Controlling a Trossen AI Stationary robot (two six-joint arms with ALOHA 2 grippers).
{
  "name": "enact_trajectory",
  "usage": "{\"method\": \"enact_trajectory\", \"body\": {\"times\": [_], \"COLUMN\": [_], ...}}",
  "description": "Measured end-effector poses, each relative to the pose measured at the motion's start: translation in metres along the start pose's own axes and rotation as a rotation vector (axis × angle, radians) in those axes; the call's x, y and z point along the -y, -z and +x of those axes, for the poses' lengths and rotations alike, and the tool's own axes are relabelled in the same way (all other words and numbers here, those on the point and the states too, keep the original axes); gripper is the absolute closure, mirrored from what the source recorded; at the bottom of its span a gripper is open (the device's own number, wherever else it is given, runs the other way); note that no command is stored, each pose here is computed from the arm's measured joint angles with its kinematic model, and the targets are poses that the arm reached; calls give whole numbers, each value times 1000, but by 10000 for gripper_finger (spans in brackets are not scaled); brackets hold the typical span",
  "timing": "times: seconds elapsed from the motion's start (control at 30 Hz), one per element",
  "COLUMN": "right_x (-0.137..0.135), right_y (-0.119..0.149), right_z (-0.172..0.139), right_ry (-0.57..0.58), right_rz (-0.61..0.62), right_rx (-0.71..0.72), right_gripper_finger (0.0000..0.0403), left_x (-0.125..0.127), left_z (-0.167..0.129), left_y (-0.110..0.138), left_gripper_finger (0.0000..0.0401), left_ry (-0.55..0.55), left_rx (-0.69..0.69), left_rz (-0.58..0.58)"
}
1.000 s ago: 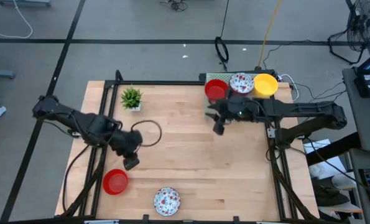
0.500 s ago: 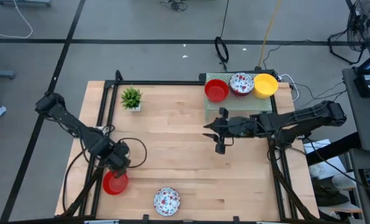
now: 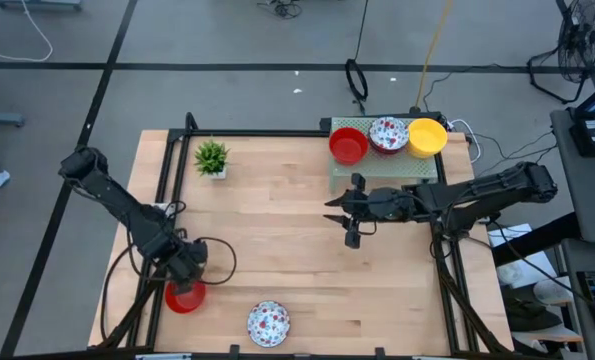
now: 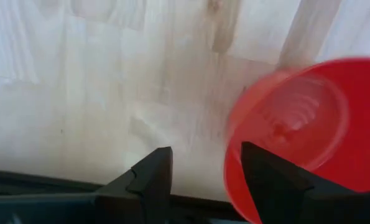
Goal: Pick & Place Mini bowls
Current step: Stack the red bowl on the stacked red bowl on the shelf
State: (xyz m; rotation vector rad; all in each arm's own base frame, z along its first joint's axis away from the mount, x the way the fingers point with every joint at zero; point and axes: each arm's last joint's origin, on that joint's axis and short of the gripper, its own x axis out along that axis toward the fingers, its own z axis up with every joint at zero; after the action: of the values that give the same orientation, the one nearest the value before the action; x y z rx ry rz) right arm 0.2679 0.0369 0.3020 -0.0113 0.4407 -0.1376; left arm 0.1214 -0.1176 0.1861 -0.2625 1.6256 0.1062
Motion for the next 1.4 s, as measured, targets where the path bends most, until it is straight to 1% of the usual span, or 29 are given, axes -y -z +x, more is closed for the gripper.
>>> {"method": "enact_trajectory", "body": {"times": [0.1, 0.2, 0.33, 0.43, 0.5, 0.57, 0.73, 0.77, 0.97, 1.1, 1.23, 1.4], "right_x": [0, 0, 0, 0, 0, 0, 0, 0, 0, -2, -10, -21], "right_y": [-1, -2, -3, -3, -3, -3, -3, -3, -3, -3, -2, 1], "right_z": [0, 0, 0, 0, 0, 0, 0, 0, 0, 0, -3, -2], "right_ry": [0, -2, -2, -3, -3, -4, -4, -4, -4, -11, -39, -72], "right_rz": [3, 6, 9, 26, 53, 74, 94, 94, 95, 134, 124, 103], "right_rx": [8, 21, 29, 29, 29, 29, 27, 28, 27, 27, 26, 12], "right_gripper_finger": [273, 273, 273, 273, 273, 273, 273, 273, 273, 273, 273, 273], "left_x": [2, 2, 0, 1, 2, 4, 4, 3, -3, -12, -26, -47], "left_z": [6, 15, 22, 26, 26, 26, 25, 25, 23, 22, 20, 16], "left_y": [1, 1, 1, 0, -1, -2, -6, -7, -16, -26, -40, -57], "left_gripper_finger": [206, 206, 206, 219, 241, 272, 375, 387, 389, 393, 387, 395], "left_ry": [23, 51, 53, 74, 92, 110, 134, 134, 127, 124, 101, 78], "left_rx": [16, 36, 57, 74, 85, 98, 105, 104, 114, 130, 164, 198], "left_rz": [51, 77, 75, 82, 96, 109, 106, 96, 73, 55, -18, -128]}}
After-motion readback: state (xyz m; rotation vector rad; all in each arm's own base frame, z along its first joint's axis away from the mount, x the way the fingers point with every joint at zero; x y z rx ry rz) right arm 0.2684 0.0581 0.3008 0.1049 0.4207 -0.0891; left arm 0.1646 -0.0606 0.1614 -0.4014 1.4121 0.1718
